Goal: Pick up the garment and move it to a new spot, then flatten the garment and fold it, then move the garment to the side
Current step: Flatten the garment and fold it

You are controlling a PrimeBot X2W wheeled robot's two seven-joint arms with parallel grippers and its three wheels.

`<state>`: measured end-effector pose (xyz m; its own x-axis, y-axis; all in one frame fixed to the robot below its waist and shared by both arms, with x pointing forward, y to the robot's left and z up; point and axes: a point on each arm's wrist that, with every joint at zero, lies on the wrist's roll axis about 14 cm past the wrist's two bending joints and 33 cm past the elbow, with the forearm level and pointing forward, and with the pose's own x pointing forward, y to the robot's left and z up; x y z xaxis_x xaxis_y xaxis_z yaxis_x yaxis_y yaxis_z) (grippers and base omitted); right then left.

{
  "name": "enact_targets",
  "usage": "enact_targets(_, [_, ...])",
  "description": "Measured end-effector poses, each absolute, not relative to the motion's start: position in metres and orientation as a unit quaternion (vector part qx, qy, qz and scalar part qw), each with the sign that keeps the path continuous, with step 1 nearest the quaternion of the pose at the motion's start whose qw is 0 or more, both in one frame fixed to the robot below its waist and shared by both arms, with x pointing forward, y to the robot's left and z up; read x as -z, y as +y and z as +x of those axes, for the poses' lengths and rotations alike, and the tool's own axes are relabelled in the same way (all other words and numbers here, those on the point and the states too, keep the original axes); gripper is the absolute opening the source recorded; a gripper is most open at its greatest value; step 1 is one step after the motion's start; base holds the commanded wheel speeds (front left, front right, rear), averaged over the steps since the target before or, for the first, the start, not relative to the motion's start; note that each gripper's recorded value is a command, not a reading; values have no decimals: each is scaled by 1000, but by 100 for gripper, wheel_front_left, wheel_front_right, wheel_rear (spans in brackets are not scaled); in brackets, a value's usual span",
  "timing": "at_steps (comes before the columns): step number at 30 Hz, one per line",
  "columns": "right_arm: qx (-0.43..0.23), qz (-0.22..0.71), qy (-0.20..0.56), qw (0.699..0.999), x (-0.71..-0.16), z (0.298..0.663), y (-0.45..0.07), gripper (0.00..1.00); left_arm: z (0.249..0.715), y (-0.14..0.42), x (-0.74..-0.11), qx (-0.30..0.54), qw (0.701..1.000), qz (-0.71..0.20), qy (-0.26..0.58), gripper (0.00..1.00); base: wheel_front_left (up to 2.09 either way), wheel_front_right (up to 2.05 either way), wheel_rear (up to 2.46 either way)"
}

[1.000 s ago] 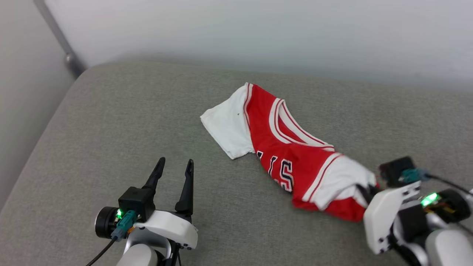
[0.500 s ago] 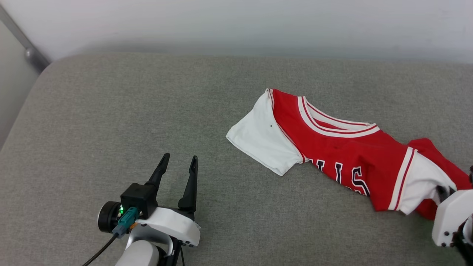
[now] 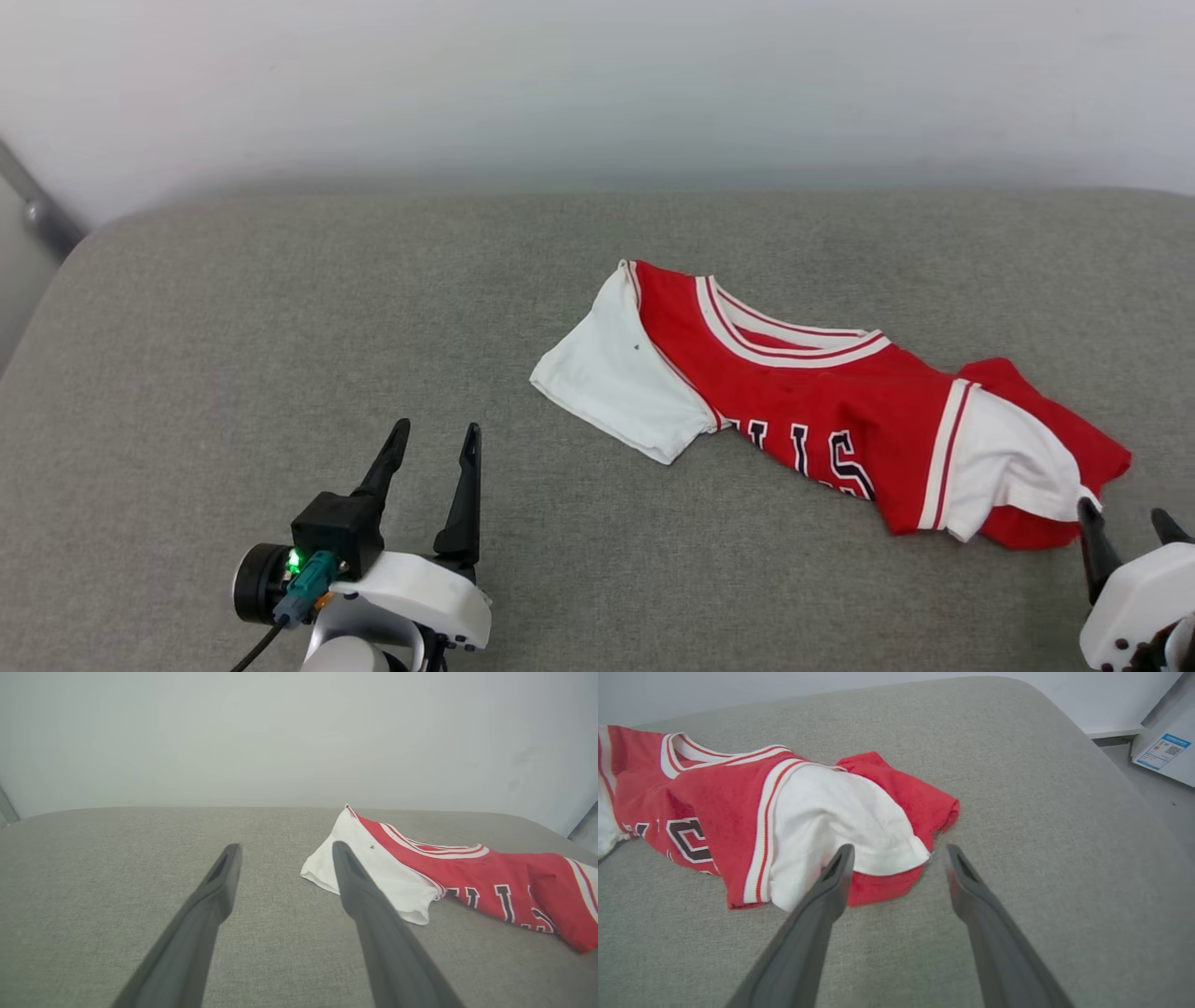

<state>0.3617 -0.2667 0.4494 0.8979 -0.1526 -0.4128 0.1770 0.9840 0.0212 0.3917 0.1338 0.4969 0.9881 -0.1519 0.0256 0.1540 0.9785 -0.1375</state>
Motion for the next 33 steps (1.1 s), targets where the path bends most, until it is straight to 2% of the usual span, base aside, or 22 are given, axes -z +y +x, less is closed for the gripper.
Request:
enact_targets(6, [104,41,290,950,-441,346,-289,100,394,124,-501,92,993,-71,-11,100,0,0,0])
enact_targets(12, [96,53,363,925,-432,363,-297,100,409,116,-500,104,992,-67,-11,100,0,0,0])
enact_targets(18, [73,61,416,904,-407,386,-284,100,425,118,-487,104,992,-67,2,100,0,0,0])
enact_targets(23, [49,71,473,877,-372,382,-262,100,427,123,-474,97,993,-69,19,100,0,0,0])
enact_targets(24, [45,76,477,874,-369,382,-259,33,427,124,-472,95,993,-68,21,100,0,0,0])
enact_targets(25, [43,80,478,873,-367,382,-257,0,426,125,-472,94,993,-69,21,100,0,0,0])
enact_targets(30, [28,72,455,887,-376,388,-250,0,424,125,-475,93,993,-69,18,100,0,0,0])
enact_targets(33, [19,48,399,915,-404,403,-250,0,422,124,-480,95,993,-67,11,100,0,0,0])
